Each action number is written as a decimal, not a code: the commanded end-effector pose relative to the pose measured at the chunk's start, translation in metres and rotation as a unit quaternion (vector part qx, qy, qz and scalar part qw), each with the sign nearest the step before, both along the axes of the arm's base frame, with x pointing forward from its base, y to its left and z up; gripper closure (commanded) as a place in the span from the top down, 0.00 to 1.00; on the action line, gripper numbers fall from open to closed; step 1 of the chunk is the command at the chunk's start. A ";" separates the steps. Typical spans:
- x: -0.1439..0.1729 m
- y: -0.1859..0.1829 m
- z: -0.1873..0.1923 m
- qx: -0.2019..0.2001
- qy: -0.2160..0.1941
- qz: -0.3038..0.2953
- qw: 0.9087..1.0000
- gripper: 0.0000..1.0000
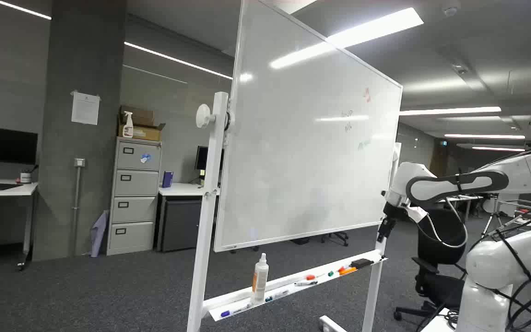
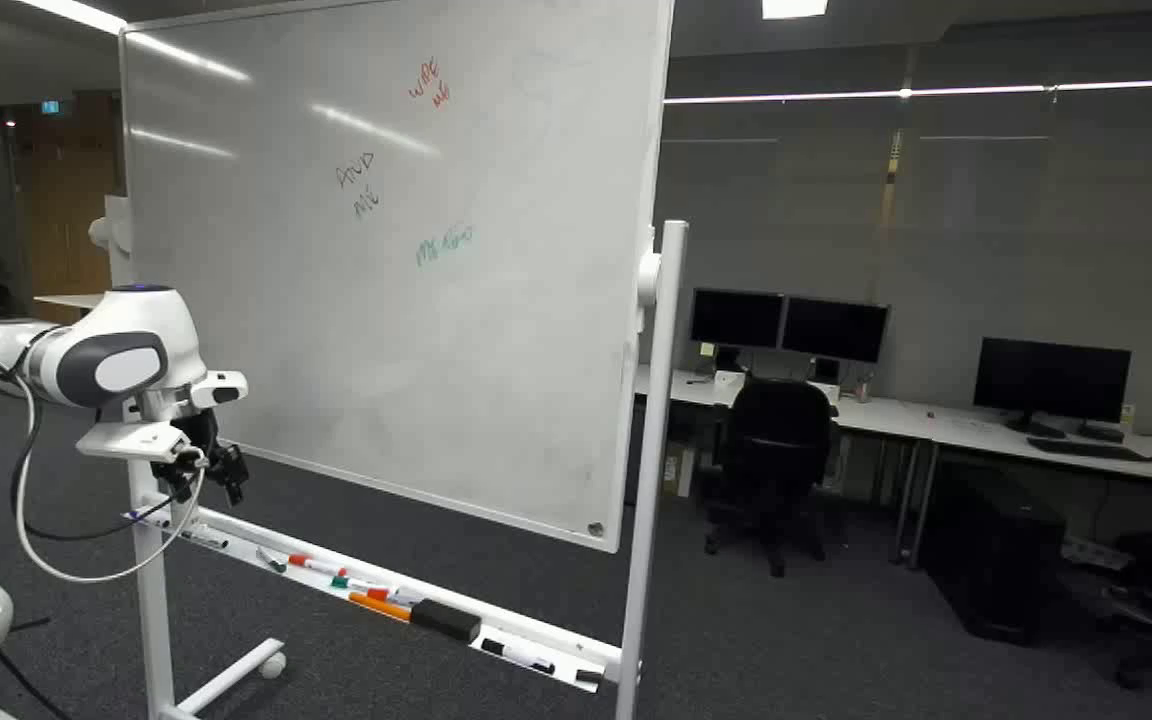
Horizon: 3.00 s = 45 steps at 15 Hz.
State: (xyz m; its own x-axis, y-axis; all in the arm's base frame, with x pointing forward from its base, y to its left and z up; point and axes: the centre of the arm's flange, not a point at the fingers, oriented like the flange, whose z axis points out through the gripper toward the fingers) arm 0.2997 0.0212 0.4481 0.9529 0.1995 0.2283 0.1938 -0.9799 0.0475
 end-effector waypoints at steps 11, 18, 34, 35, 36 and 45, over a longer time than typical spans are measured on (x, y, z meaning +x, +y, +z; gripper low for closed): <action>0.035 -0.105 -0.017 -0.005 0.014 -0.237 0.971 1.00; 0.059 -0.198 -0.073 0.019 0.064 -0.421 0.905 1.00; 0.142 -0.274 -0.162 0.078 0.026 -0.683 0.725 1.00; 0.145 -0.274 -0.165 0.078 0.027 -0.684 0.725 1.00; 0.145 -0.274 -0.168 0.076 0.030 -0.684 0.725 1.00; 0.179 -0.270 -0.173 0.075 0.041 -0.731 0.677 1.00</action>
